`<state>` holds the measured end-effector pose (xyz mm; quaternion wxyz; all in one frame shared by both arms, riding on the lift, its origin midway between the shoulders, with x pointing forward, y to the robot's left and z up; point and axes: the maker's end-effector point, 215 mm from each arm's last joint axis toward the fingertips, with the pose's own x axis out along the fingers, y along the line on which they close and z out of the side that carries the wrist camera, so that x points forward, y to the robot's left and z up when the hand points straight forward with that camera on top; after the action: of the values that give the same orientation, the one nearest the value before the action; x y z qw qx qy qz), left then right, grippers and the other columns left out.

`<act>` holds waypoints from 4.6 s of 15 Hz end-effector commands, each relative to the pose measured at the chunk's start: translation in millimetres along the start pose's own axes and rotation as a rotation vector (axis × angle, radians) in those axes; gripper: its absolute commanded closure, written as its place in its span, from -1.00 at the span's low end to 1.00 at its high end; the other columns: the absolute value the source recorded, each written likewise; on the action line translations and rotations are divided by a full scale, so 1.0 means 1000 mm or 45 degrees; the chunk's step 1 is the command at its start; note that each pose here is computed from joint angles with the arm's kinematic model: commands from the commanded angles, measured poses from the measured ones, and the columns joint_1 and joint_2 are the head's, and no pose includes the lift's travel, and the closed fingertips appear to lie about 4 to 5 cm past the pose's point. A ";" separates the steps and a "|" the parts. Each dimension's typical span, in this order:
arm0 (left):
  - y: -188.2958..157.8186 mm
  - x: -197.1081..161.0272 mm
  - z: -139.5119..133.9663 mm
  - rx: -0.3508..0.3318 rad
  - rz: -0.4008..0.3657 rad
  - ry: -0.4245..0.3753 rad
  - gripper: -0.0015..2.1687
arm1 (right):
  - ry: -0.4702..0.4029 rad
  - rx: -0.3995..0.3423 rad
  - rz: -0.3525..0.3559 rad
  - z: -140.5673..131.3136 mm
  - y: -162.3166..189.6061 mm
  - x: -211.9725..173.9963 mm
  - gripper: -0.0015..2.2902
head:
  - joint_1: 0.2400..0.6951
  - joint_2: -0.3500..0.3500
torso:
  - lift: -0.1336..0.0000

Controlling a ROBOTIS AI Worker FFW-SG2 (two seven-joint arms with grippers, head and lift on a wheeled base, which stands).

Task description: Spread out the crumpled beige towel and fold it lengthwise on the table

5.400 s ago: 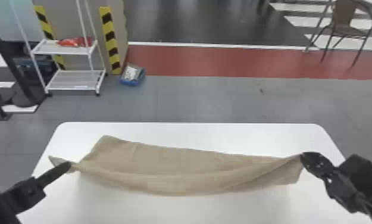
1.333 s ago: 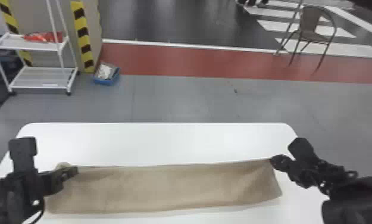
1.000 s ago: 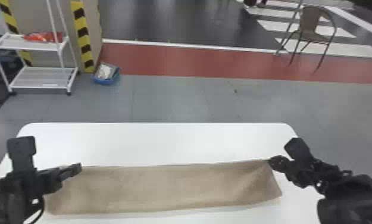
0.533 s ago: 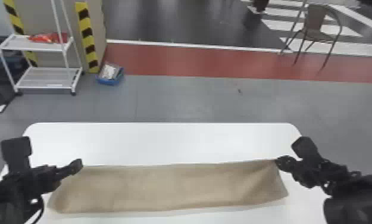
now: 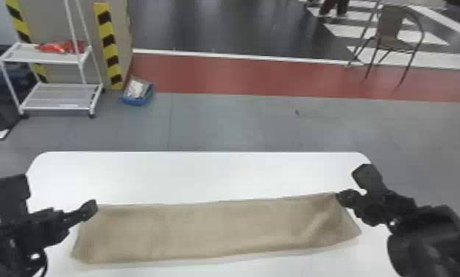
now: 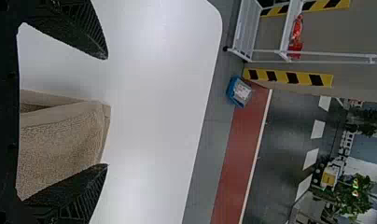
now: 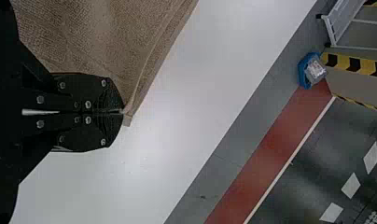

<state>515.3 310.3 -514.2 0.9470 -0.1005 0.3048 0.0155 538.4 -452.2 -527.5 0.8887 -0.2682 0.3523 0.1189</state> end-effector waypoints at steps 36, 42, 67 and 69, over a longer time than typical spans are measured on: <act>-0.012 -0.062 -0.067 0.094 -0.412 -0.084 -0.86 | -0.002 0.352 -0.148 -0.039 0.003 -0.019 -0.94 | 1.00 -0.60 | 1.00; -0.080 -0.087 -0.080 0.127 -0.599 -0.113 -0.82 | 0.031 0.379 -0.156 -0.062 0.005 -0.024 -0.94 | 1.00 -0.76 | 1.00; -0.007 -0.064 -0.062 0.089 -0.371 -0.108 -0.83 | -0.030 0.473 -0.121 -0.040 0.014 -0.039 -0.94 | 1.00 -0.62 | 1.00; -0.009 -0.064 -0.064 0.089 -0.375 -0.107 -0.83 | -0.034 0.474 -0.128 -0.038 0.010 -0.040 -0.94 | 1.00 -0.60 | 1.00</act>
<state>428.1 292.5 -525.9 0.9540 -0.1096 0.2475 -0.1289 482.8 -464.8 -528.5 0.9319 -0.1156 0.3435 0.0122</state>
